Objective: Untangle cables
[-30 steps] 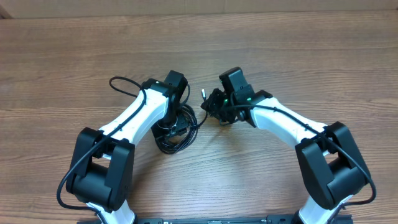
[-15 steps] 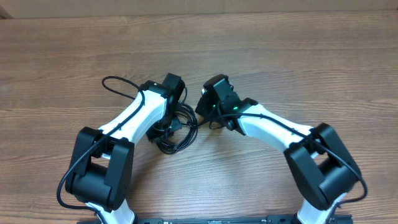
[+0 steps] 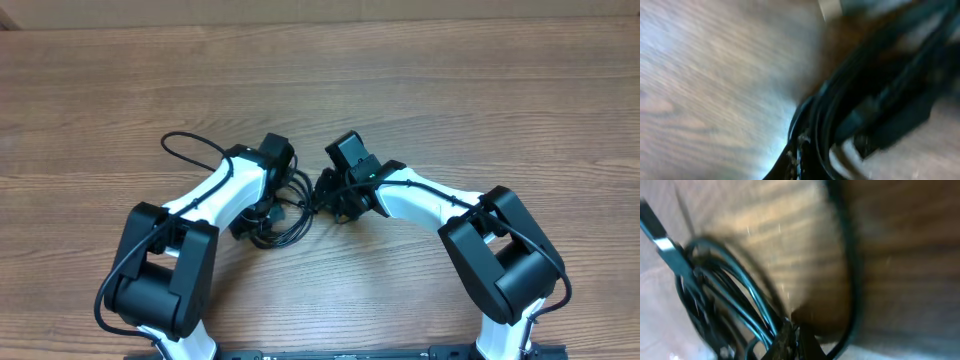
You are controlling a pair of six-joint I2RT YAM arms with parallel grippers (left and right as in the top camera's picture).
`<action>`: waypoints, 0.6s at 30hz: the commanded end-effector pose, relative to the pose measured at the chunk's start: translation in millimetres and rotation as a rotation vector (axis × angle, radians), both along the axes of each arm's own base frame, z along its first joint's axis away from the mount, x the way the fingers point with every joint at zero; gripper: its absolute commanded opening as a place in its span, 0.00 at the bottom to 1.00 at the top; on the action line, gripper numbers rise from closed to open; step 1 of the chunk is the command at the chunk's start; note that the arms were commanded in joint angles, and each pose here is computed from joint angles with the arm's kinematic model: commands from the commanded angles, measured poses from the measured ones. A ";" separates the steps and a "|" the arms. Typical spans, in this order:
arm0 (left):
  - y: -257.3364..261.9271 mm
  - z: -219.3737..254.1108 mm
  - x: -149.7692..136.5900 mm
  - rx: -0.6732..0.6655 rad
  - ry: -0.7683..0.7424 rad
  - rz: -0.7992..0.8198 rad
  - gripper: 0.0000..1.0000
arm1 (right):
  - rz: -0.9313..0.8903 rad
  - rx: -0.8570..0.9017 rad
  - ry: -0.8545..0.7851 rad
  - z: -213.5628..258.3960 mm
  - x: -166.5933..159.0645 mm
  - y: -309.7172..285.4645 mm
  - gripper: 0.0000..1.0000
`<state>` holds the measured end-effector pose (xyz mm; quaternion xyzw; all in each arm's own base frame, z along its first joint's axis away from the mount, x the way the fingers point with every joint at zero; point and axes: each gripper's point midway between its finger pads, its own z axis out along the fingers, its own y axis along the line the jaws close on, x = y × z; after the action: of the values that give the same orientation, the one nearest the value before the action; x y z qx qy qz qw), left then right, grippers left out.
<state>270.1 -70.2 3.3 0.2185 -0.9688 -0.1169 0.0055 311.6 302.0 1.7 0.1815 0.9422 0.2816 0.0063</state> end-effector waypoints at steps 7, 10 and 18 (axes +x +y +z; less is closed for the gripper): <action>30.7 17.2 68.8 0.159 -0.305 -0.017 0.04 | 0.085 0.103 0.116 8.0 -42.2 36.0 0.04; 26.6 21.1 87.4 0.151 -0.375 -0.051 0.05 | 0.110 0.119 0.089 11.0 -45.0 46.6 0.04; 10.8 39.1 128.2 0.106 -0.522 -0.118 0.04 | 0.140 0.148 -0.026 19.3 -40.4 70.0 0.04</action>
<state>388.2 -59.4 25.3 0.2036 -0.9431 -0.1026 -0.2419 269.3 371.7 23.6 0.1078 0.9265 0.3592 -0.0293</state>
